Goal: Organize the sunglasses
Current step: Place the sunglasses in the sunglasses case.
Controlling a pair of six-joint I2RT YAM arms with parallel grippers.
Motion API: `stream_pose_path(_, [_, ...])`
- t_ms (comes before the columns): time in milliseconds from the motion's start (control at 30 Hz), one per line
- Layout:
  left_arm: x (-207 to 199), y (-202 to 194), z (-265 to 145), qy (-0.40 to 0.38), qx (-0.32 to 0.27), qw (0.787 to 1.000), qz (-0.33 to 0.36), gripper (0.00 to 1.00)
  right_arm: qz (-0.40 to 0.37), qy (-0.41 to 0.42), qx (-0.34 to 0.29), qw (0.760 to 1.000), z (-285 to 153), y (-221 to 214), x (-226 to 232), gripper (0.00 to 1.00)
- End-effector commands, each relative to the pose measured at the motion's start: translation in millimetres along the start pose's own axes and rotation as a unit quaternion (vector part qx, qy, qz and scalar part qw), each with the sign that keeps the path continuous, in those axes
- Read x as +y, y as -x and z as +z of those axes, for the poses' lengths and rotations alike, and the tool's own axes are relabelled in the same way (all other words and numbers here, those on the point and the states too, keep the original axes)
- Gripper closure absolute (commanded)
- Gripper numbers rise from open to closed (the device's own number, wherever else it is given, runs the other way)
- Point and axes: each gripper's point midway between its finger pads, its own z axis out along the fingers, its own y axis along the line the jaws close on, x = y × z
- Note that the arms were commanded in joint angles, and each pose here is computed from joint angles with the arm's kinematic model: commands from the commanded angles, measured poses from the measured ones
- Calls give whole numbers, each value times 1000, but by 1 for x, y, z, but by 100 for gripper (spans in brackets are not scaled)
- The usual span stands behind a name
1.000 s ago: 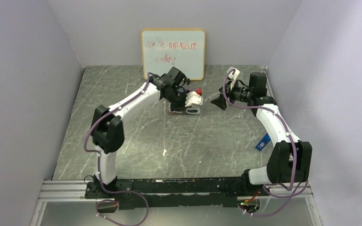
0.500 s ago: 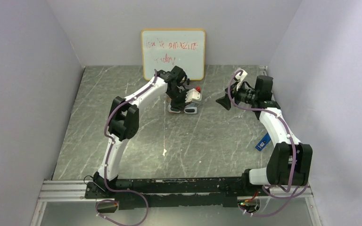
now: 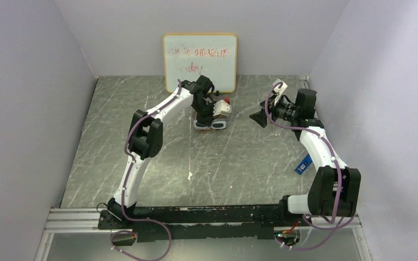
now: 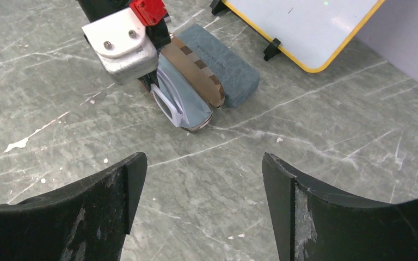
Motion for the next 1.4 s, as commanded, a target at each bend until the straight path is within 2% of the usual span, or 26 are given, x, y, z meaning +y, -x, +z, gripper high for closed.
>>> stream_pose_path(0, [9, 11, -5, 13, -14, 1000, 2, 94, -21, 7, -30, 999, -6, 19, 5, 18])
stream_pose_path(533, [13, 4, 4, 18, -8, 1000, -6, 94, -26, 7, -39, 999, -7, 22, 5, 18])
stream_pose_path(1367, [9, 0, 4, 9, 4, 999, -33, 87, -31, 7, -42, 999, -8, 23, 5, 18])
